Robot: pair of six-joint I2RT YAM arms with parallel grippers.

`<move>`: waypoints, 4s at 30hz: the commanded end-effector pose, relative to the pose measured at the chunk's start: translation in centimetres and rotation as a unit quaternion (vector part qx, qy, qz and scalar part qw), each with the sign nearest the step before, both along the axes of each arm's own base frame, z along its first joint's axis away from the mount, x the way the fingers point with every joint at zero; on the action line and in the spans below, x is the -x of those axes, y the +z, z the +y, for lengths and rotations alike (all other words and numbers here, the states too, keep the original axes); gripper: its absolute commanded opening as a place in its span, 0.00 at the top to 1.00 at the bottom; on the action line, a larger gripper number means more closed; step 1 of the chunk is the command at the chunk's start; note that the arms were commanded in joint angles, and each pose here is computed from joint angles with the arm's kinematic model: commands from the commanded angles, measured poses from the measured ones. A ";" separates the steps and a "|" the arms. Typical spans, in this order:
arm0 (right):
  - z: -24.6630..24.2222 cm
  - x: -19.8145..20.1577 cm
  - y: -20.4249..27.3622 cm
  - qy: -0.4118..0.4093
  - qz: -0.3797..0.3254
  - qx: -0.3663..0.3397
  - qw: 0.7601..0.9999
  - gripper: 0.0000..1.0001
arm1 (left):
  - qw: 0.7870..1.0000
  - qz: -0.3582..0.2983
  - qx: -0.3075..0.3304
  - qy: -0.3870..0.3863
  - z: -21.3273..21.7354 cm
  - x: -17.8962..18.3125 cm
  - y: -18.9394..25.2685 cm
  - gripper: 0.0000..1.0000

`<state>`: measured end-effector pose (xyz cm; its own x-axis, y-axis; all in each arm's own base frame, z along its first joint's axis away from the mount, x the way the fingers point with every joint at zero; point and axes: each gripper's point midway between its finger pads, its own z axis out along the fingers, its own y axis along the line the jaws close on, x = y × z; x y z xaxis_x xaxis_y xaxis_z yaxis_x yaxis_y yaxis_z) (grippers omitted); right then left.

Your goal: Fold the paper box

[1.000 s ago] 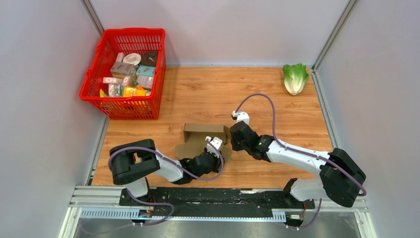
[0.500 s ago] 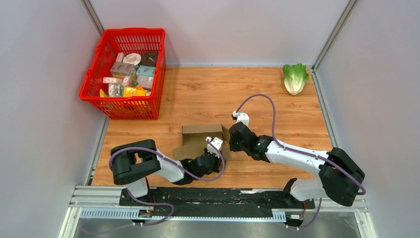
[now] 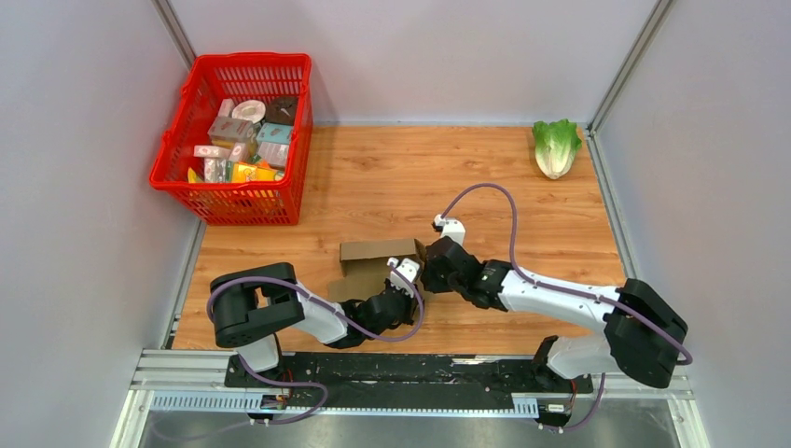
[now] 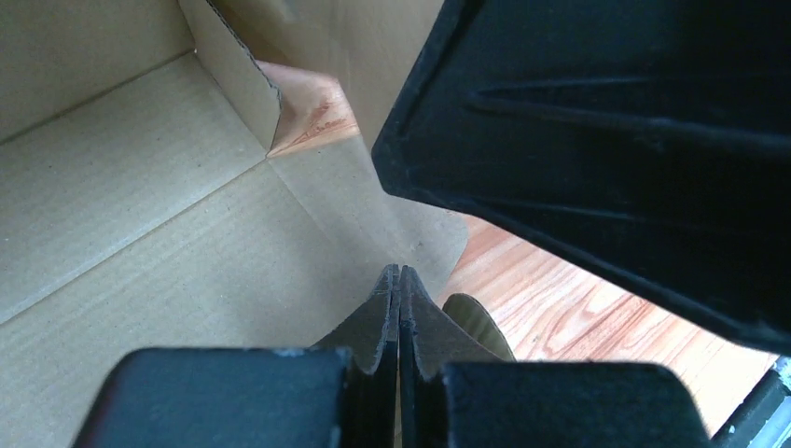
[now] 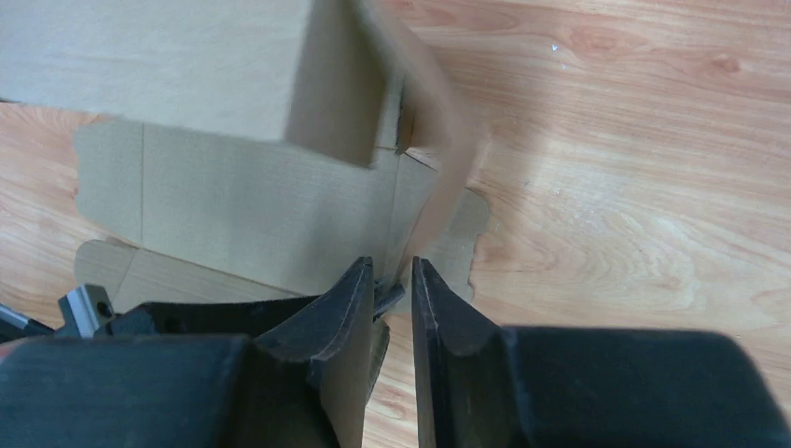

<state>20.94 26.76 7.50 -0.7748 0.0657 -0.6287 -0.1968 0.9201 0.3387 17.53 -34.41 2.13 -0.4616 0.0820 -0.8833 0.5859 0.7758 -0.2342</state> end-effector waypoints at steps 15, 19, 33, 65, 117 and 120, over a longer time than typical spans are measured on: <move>-11.3 -4.3 7.5 -0.091 -0.155 0.036 0.983 0.31 | 1.000 0.004 -0.004 0.010 1.0 0.2 -1.2 1.00; -12.9 -7.5 3.3 -0.067 -0.099 0.098 0.988 0.32 | 1.000 0.002 0.002 0.008 1.0 0.3 -1.1 1.00; -4.8 -8.6 1.5 0.203 -0.131 0.030 0.970 0.41 | 1.000 -0.006 0.024 0.003 1.2 0.4 -1.0 1.00; 5.3 -6.5 2.9 0.280 -0.259 -0.023 0.924 0.45 | 1.000 -0.011 0.025 0.001 1.3 0.4 -1.1 1.00; 5.6 -8.5 0.4 0.144 -0.255 0.042 0.955 0.70 | 0.934 -0.098 -0.132 0.316 19.2 -5.7 10.2 0.43; 5.5 -8.7 0.3 0.137 -0.256 0.046 0.956 0.69 | 0.931 -0.096 -0.151 0.317 18.8 -6.0 9.7 0.43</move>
<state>29.10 31.17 6.72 -0.3667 -0.1979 -0.9090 -0.5678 0.8217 0.0502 22.31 -13.28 9.80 -0.3767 0.1607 -0.9123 -0.0069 0.9843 0.1762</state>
